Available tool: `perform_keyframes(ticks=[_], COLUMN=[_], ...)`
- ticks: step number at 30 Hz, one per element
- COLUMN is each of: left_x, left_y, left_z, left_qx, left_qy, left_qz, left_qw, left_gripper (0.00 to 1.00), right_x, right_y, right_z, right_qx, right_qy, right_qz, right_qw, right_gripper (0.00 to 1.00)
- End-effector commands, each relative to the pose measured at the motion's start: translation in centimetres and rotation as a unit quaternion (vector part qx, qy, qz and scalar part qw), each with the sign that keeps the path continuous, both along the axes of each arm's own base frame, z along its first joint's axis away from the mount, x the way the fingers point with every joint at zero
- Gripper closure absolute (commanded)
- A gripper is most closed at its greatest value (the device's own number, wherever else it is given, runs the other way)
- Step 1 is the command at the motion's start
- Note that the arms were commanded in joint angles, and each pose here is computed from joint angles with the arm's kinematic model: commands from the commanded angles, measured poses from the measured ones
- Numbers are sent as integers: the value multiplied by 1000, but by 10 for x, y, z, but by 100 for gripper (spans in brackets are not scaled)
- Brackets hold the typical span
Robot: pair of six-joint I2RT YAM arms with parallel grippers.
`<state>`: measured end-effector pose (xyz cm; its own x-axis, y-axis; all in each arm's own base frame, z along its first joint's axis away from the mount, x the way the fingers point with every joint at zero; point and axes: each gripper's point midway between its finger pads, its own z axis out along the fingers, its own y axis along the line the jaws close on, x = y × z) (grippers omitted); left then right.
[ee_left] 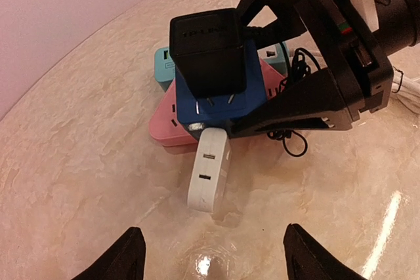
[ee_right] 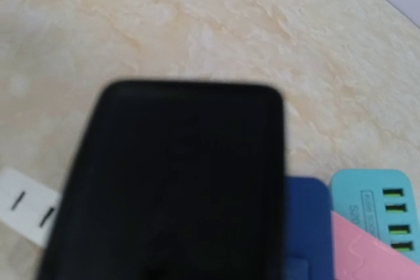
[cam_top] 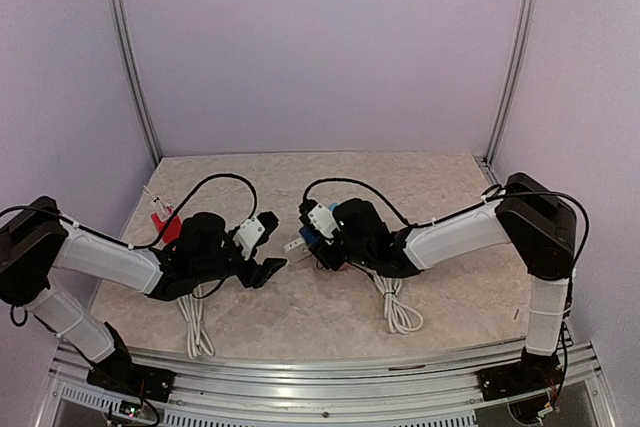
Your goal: Pull the plug off the socket
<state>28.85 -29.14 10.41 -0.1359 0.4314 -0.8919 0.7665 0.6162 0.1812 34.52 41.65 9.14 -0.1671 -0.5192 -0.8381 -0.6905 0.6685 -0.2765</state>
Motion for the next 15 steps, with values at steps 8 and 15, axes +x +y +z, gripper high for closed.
perform_keyframes(ticks=[8, 15], left_x=[16, 26], left_y=[-33, -51], left_z=[1, -6], left_qx=[-1, -4], left_qy=[-25, -23], left_qz=[-50, -64], left_qw=[998, 998], left_gripper=[37, 47], right_x=[5, 6], right_y=[-22, -30], right_z=[19, 20], right_qx=[68, 90], right_qy=[22, 30], right_qz=[21, 27], right_qw=[997, 995], right_gripper=[60, 65])
